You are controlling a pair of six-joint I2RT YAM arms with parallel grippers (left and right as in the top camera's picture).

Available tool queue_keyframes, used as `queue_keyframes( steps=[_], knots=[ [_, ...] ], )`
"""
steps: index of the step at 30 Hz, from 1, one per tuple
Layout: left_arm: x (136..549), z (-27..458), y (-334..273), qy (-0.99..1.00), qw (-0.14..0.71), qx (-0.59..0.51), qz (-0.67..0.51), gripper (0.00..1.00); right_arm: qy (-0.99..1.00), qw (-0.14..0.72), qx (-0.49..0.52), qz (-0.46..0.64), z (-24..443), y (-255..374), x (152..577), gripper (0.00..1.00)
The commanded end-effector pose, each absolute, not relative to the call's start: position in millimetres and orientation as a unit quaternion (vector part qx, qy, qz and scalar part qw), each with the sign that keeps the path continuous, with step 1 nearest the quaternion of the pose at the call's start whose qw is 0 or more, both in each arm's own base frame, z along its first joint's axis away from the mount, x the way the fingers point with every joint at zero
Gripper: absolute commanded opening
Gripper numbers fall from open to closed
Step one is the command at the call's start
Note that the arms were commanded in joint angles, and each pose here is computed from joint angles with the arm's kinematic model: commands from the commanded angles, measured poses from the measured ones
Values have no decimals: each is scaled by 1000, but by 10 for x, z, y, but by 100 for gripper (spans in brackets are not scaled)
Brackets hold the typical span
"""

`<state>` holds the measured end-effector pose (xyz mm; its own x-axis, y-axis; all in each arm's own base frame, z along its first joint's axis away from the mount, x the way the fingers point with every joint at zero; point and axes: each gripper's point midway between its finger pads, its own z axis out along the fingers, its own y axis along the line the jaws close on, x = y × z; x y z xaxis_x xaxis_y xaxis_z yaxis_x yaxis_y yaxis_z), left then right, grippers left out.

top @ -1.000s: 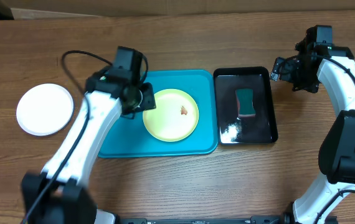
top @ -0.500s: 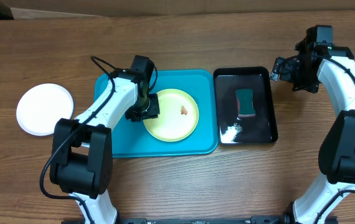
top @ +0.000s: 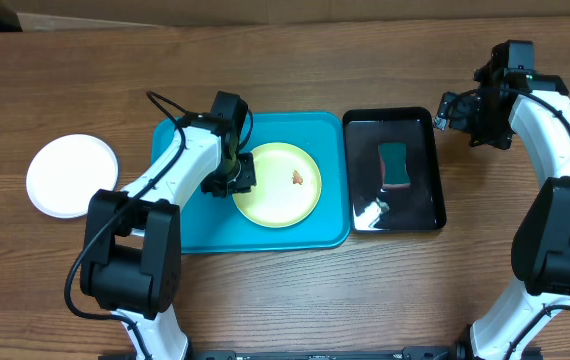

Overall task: Clean dirty plates on tray and stack at the side
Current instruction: 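Hold the yellow plate rim with the left gripper on the tray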

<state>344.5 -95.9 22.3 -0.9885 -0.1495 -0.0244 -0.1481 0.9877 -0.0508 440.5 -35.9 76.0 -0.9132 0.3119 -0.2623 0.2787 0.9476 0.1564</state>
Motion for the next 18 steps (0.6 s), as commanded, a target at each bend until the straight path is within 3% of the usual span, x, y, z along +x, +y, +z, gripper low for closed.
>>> queue_keyframes(
  steps=[1, 5, 18],
  knots=[
    [3358, 99, -882, 998, 0, -70, -8, 28, 973, 164, 150, 56, 911, -362, 4452, 100],
    [3382, 88, -888, 997, 6, -70, -10, 21, 973, 164, 150, 56, 911, -362, 4452, 100],
    [3420, 90, -796, 996, 9, -84, -12, 25, 973, 164, 150, 56, 911, -362, 4452, 100]
  ],
)
